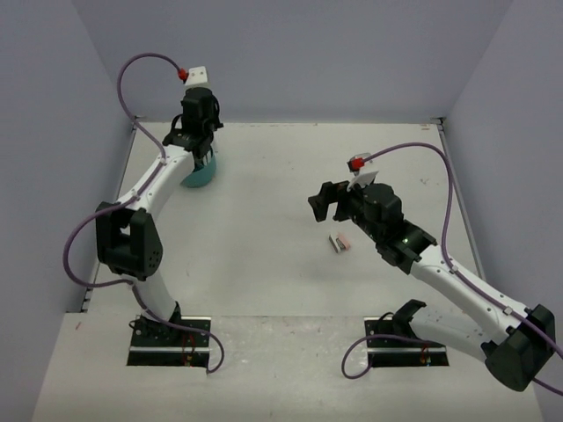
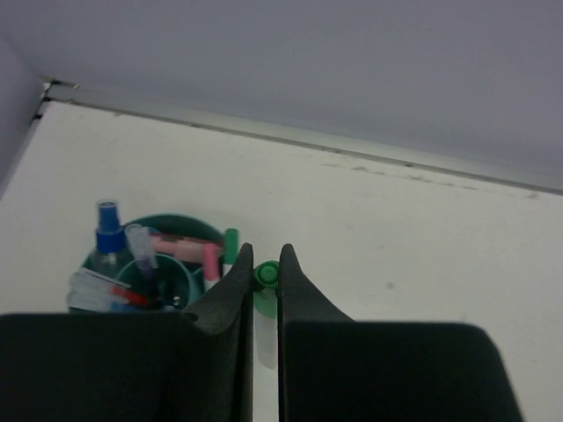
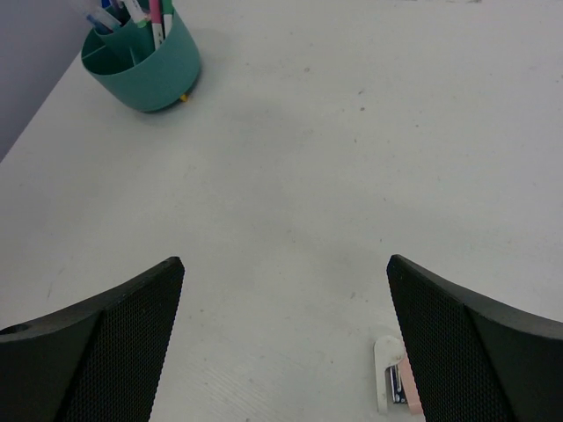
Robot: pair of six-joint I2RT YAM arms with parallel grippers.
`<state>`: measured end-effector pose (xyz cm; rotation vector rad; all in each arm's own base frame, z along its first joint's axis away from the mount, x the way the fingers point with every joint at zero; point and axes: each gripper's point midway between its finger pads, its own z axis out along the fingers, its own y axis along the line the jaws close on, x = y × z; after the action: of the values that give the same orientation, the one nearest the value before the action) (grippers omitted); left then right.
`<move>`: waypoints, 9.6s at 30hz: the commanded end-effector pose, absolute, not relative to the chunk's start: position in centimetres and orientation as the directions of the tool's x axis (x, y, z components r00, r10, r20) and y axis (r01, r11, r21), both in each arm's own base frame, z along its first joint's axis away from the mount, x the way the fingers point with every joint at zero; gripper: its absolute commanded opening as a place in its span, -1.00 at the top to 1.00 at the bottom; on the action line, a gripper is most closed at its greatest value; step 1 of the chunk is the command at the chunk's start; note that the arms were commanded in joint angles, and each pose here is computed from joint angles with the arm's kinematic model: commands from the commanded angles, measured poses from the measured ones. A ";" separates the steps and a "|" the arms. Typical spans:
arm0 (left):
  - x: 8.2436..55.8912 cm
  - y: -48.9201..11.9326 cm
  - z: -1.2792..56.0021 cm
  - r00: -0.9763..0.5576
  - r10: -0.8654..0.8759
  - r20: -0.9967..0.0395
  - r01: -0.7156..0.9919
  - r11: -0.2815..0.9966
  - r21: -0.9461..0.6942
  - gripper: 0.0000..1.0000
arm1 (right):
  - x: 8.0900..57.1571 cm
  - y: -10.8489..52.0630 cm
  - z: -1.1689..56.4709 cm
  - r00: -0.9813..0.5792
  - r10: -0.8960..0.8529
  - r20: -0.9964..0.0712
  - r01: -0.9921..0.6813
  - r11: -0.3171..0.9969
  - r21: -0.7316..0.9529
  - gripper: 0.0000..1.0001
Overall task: Sort the stationery into containers
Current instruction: Place the pen in the storage box, then pick up the stapler from the center of the board, then place the stapler in the storage box, then reset both arms
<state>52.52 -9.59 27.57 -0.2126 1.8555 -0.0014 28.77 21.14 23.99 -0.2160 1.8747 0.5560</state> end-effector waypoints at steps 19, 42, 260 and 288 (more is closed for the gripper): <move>57.4 -4.9 22.8 -0.258 0.013 -0.966 -0.216 0.974 0.071 1.00 | 29.7 22.0 22.4 -0.431 0.072 -0.900 -0.403 0.877 0.263 -0.98; 45.2 -10.5 35.3 -0.258 -0.316 -0.913 0.033 0.942 -0.335 -1.00 | 25.9 15.7 11.1 -0.866 -0.157 -0.475 -0.177 0.984 -0.002 -0.35; 25.0 5.4 24.9 -0.159 -0.188 -0.969 -0.355 0.927 -0.122 -1.00 | 23.9 8.6 33.6 -0.189 0.187 -0.964 -0.068 0.977 0.203 -0.97; 24.8 3.0 23.7 -0.179 -0.183 -0.967 -0.332 0.936 -0.115 -1.00 | 23.0 6.1 29.2 -0.172 0.292 -0.941 0.066 0.956 0.284 -0.98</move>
<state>24.72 2.96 23.78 -0.3727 1.7645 0.1303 22.76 7.28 28.99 0.1697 1.7718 0.2316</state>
